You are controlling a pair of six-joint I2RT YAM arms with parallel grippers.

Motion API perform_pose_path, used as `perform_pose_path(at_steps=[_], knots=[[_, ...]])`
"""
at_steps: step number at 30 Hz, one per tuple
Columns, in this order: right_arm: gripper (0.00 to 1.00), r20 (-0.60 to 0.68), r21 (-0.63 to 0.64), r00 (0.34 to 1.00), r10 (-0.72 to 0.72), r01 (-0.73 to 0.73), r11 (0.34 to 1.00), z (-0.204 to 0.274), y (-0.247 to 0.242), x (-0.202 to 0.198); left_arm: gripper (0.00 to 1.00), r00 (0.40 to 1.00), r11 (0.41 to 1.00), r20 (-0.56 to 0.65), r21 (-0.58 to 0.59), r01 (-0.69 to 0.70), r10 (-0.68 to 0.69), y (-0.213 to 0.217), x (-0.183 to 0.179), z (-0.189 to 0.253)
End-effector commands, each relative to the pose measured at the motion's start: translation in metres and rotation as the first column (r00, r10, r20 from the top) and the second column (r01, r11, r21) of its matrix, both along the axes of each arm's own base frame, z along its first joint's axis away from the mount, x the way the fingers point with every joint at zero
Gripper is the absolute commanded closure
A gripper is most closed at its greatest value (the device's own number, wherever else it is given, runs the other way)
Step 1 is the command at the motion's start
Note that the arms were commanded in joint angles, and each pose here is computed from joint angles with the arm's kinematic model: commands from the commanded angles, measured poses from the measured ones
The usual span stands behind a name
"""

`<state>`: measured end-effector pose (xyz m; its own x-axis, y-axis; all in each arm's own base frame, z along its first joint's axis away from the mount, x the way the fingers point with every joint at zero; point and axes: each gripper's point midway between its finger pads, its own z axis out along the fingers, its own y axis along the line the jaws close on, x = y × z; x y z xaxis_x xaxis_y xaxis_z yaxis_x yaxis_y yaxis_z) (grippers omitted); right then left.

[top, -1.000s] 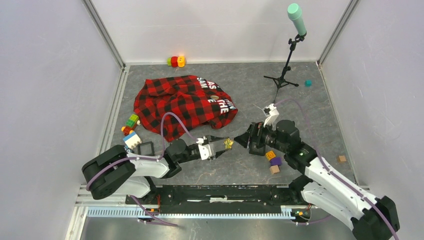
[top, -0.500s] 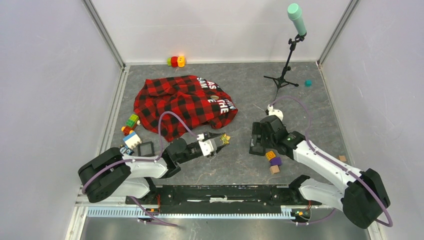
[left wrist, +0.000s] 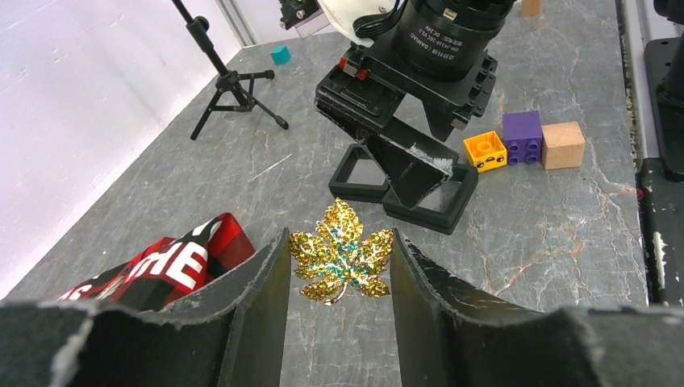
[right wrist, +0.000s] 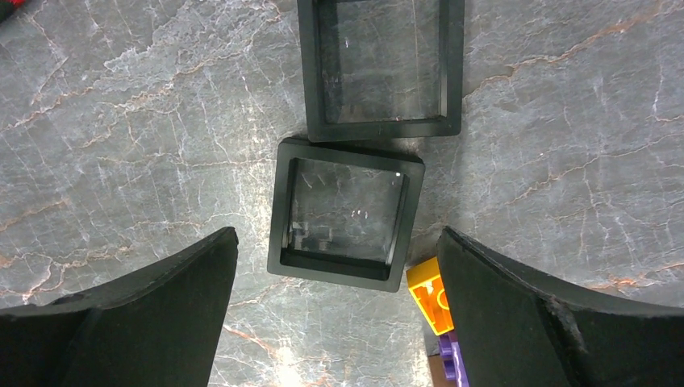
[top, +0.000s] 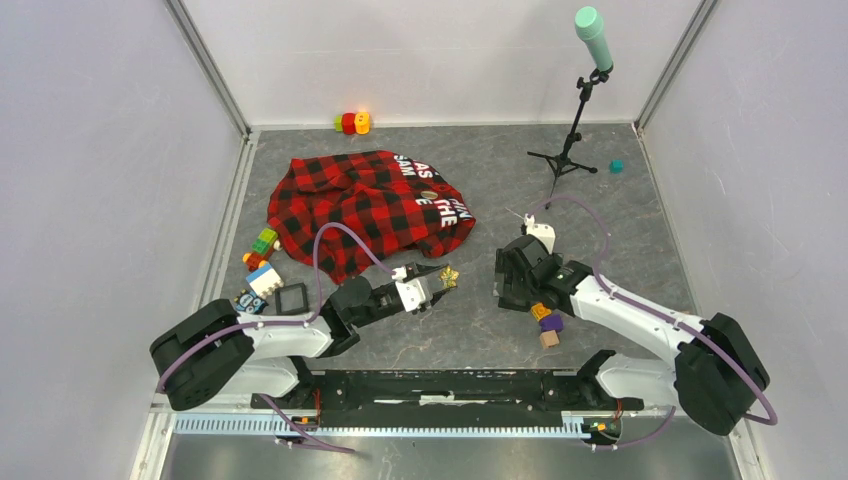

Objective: Remove the brooch from the garment
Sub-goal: Open the brooch box at the center of the board.

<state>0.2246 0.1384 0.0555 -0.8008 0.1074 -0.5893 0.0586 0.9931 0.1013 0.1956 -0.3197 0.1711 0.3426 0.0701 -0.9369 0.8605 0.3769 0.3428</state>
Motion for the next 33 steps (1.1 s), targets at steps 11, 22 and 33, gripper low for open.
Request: perform_pose_path(at_steps=[11, 22, 33], knots=[[0.15, 0.03, 0.003, 0.997, -0.066, 0.066, 0.998, -0.005, 0.007, 0.013, 0.59, 0.998, 0.999, 0.059, -0.04, -0.022, 0.024, 0.0, 0.005, 0.025], [0.18, 0.009, -0.012, 0.996, -0.089, 0.089, 0.996, -0.018, 0.001, 0.007, 0.6, 0.998, 0.999, 0.061, -0.037, -0.023, 0.025, 0.0, 0.005, 0.025], [0.22, 0.007, -0.01, 0.996, -0.091, 0.091, 0.996, -0.022, 0.001, 0.008, 0.61, 0.998, 0.999, 0.061, -0.031, -0.022, 0.024, 0.0, 0.005, 0.024]])
